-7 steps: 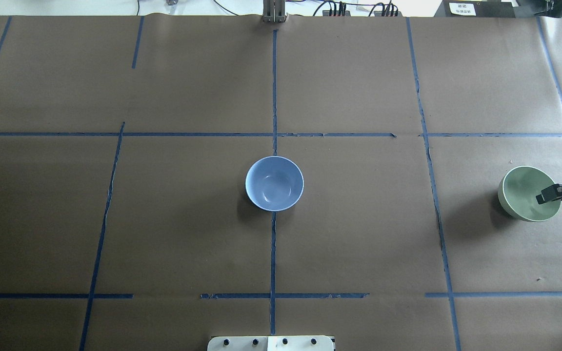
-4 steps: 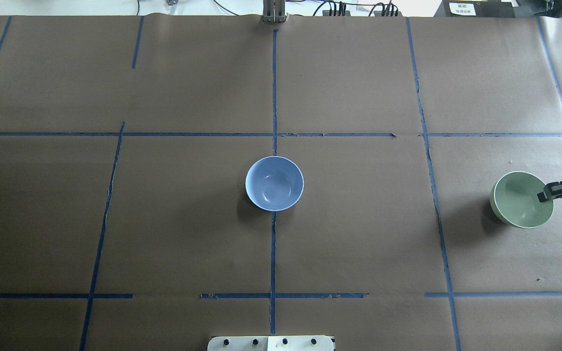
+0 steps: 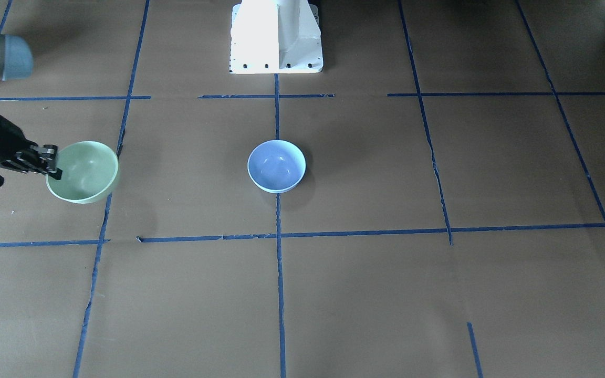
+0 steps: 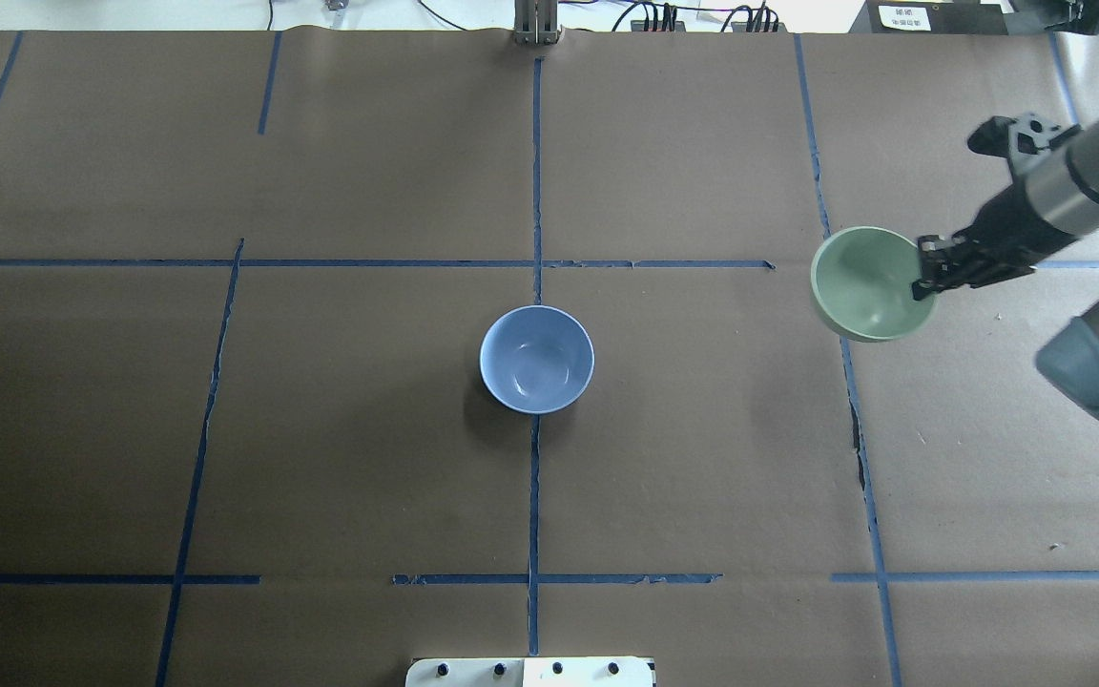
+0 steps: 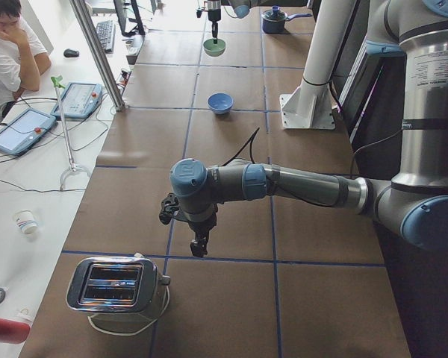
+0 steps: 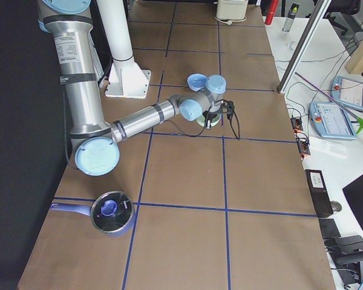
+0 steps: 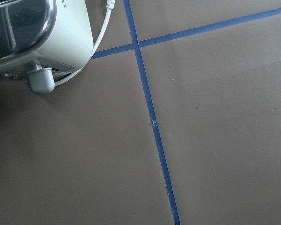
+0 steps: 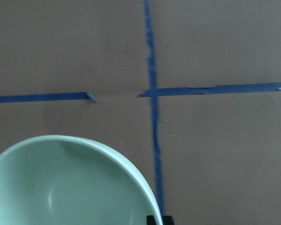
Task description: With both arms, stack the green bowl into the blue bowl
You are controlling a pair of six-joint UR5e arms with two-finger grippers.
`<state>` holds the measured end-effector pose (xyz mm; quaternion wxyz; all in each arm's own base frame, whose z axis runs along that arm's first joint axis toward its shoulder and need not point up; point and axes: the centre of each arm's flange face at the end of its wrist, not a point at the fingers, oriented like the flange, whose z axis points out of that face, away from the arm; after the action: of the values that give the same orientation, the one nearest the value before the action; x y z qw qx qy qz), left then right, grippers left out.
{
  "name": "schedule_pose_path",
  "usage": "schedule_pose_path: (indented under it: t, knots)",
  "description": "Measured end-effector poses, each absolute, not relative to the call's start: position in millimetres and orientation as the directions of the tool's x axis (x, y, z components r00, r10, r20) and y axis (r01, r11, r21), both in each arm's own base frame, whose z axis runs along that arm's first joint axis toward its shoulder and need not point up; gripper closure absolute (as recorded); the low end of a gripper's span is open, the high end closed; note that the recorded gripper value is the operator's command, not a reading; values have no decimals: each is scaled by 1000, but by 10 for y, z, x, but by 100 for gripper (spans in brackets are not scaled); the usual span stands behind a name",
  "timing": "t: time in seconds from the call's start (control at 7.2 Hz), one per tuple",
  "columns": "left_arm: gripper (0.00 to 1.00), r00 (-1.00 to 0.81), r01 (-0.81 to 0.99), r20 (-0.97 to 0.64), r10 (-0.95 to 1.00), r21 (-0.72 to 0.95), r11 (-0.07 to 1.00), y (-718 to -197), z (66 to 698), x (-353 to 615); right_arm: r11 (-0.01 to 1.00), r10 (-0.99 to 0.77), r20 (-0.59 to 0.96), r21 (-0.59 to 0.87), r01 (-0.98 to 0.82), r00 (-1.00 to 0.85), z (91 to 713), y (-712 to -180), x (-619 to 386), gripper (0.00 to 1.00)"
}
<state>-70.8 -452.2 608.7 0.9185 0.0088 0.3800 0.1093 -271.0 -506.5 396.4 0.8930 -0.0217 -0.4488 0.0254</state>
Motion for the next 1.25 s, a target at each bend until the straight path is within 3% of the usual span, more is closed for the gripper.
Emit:
schedule_pose_path:
  t: [0.28, 0.56, 1.11, 1.25]
  knots:
    - [0, 690, -184, -697, 195, 91, 979, -4534, 6079, -708, 986, 166, 800, -145, -82, 577, 2876, -4952, -3880, 100]
    - [0, 690, -182, -698, 191, 88, 979, -4541, 6085, -709, 967, 254, 786, -205, -149, 564, 2283, -4664, -4780, 100]
    - [0, 691, -182, -698, 188, 84, 980, -4545, 6103, -709, 964, 267, 761, -208, -168, 592, 2226, -4363, -5368, 95]
    - [0, 691, -182, -698, 188, 84, 980, -4544, 6104, -709, 964, 267, 758, -208, -168, 595, 2239, -4344, -5405, 84]
